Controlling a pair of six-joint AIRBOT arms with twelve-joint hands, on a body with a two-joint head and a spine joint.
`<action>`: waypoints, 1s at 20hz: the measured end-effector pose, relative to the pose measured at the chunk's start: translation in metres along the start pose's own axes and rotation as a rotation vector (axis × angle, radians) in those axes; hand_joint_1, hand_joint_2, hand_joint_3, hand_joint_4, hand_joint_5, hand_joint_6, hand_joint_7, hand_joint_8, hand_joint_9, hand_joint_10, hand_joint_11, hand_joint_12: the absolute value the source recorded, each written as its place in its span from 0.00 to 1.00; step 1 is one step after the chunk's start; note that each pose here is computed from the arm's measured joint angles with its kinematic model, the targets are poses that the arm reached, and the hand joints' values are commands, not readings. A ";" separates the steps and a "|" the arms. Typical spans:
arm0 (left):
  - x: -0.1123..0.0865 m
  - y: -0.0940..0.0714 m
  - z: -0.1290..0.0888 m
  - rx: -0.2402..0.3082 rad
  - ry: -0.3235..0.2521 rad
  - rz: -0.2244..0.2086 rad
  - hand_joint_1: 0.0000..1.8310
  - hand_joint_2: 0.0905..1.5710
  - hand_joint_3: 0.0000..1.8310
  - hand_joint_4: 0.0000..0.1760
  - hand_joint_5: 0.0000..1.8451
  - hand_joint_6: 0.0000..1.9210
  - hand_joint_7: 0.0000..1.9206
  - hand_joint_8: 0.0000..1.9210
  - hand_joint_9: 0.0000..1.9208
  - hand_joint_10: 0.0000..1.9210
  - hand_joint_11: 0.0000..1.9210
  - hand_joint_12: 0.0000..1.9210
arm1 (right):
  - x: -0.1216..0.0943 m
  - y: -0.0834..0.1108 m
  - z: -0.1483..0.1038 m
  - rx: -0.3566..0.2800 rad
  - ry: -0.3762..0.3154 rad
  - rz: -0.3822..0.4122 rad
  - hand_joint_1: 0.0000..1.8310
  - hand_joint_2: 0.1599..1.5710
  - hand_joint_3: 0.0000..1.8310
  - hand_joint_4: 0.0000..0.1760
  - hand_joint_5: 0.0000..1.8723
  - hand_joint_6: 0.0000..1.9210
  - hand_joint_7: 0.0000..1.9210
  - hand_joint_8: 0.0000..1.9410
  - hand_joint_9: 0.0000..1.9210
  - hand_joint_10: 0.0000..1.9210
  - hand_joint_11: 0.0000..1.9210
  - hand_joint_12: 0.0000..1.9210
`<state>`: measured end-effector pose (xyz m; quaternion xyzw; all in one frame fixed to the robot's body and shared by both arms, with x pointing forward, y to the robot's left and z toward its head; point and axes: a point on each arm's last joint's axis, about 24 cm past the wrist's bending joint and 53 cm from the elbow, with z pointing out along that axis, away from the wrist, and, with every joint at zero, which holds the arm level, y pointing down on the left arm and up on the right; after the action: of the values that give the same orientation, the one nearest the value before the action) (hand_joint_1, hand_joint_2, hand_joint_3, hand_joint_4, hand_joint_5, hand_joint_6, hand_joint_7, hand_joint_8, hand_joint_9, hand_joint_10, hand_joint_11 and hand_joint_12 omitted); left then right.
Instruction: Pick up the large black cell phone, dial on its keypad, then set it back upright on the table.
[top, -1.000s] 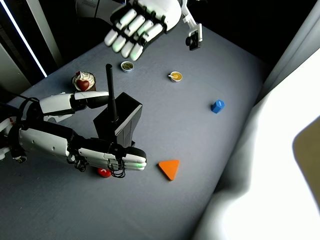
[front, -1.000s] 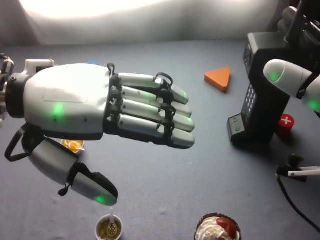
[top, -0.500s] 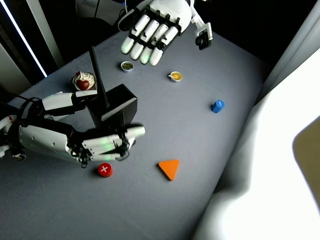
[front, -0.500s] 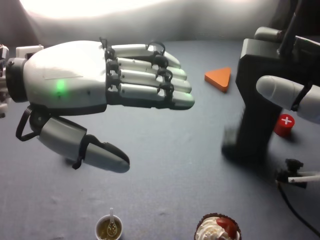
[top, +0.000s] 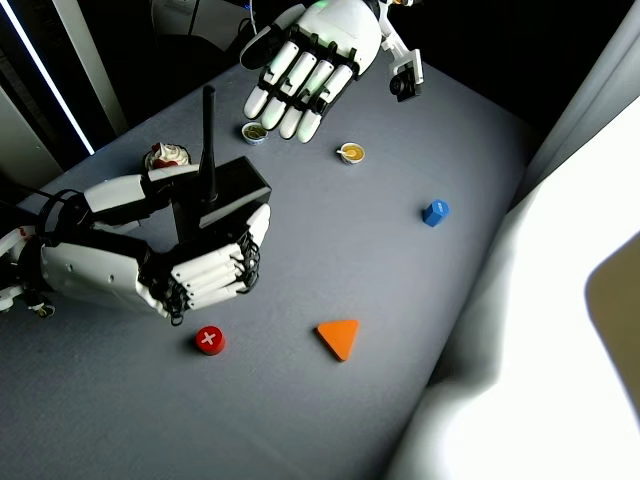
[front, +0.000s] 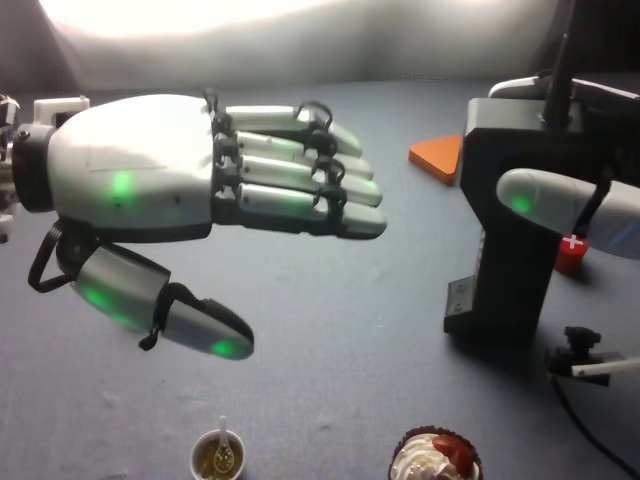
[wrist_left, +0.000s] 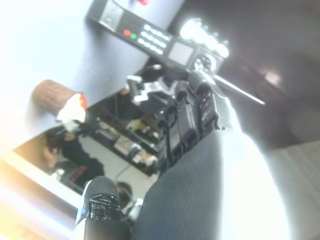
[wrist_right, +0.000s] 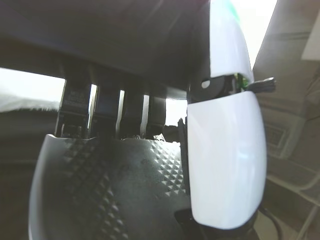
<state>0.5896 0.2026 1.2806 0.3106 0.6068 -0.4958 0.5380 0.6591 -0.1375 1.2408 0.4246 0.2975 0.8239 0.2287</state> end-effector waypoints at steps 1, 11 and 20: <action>-0.007 -0.001 0.000 0.001 -0.032 0.004 0.05 0.74 0.00 0.00 0.11 0.00 0.13 0.00 0.11 0.00 0.00 0.26 | 0.002 0.000 0.001 -0.002 0.005 0.002 0.81 0.69 0.00 0.00 0.47 0.49 0.47 0.51 0.47 0.62 0.41 0.85; -0.027 0.015 -0.018 -0.071 -0.077 -0.043 0.34 0.77 0.00 0.12 0.17 0.00 0.30 0.01 0.35 0.03 0.11 0.54 | 0.023 0.047 0.010 -0.122 0.050 0.012 0.76 0.67 0.00 0.00 0.52 0.45 0.50 0.49 0.50 0.66 0.46 0.69; -0.042 0.015 -0.035 -0.089 -0.108 -0.073 0.66 0.79 0.01 0.48 0.08 0.00 0.35 0.63 0.32 0.80 0.16 0.95 | 0.050 0.084 0.010 -0.199 0.109 -0.005 0.75 0.69 0.00 0.00 0.49 0.51 0.47 0.54 0.48 0.69 0.45 0.69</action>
<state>0.6010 0.2465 1.3145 0.2367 0.6094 -0.5037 0.5647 0.6304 -0.1640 1.3311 0.3536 0.2275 0.8707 0.2553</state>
